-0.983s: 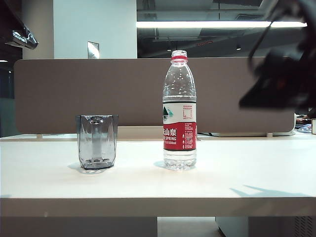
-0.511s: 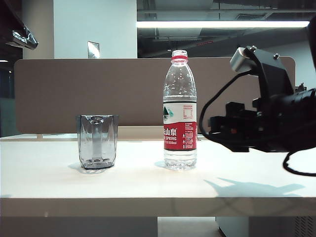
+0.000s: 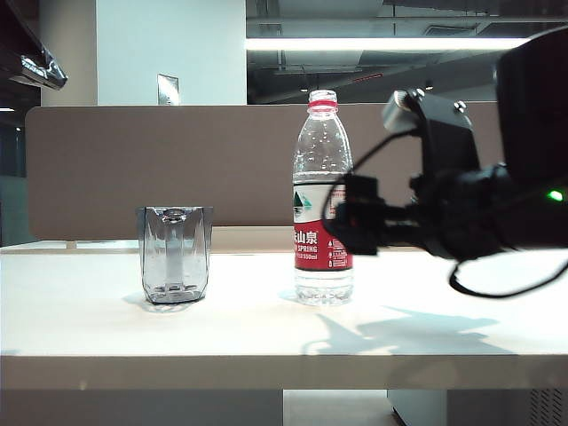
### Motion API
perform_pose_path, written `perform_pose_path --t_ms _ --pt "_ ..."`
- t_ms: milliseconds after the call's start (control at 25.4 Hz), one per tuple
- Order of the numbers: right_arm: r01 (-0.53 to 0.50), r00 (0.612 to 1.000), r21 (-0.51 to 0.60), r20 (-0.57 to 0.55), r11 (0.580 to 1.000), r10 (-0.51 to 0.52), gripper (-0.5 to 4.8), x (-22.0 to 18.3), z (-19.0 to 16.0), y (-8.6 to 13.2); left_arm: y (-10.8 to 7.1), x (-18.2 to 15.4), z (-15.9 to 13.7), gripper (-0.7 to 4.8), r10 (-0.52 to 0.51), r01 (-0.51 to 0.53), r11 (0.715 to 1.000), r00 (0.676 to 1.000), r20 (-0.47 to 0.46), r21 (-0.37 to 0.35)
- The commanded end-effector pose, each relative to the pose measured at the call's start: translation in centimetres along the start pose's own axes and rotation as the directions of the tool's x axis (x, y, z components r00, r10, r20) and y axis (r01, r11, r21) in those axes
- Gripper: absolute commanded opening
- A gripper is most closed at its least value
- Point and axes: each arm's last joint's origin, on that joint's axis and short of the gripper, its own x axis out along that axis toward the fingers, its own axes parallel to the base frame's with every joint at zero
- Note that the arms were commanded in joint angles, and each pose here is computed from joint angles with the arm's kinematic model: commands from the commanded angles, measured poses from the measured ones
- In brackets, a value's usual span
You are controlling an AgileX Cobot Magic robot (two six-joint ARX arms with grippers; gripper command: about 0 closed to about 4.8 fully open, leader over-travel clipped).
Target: Pick up the mineral water bottle on the table and pour water into the mug until it's full.
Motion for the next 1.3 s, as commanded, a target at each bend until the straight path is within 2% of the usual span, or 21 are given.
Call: perform_pose_path --t_ms 39,944,1258,1298 --pt "-0.002 1.000 0.005 0.024 1.000 0.002 4.36 0.9 0.6 0.2 -0.1 -0.1 0.2 -0.02 -0.007 0.007 1.000 1.000 0.016 0.009" --pt "-0.002 0.999 0.012 0.046 1.000 0.002 4.27 7.5 -0.7 1.0 -0.1 -0.1 0.2 -0.02 -0.007 0.007 1.000 1.000 0.016 0.009" --pt "0.056 0.998 0.014 0.035 0.998 -0.057 4.24 8.4 -0.4 -0.3 -0.1 -0.1 0.2 -0.02 -0.007 0.006 1.000 1.000 0.016 0.009" --pt "0.059 0.998 0.014 0.035 0.998 -0.059 4.02 8.4 -0.4 -0.5 -0.1 -0.1 0.2 -0.02 -0.007 0.007 1.000 1.000 0.016 0.009"
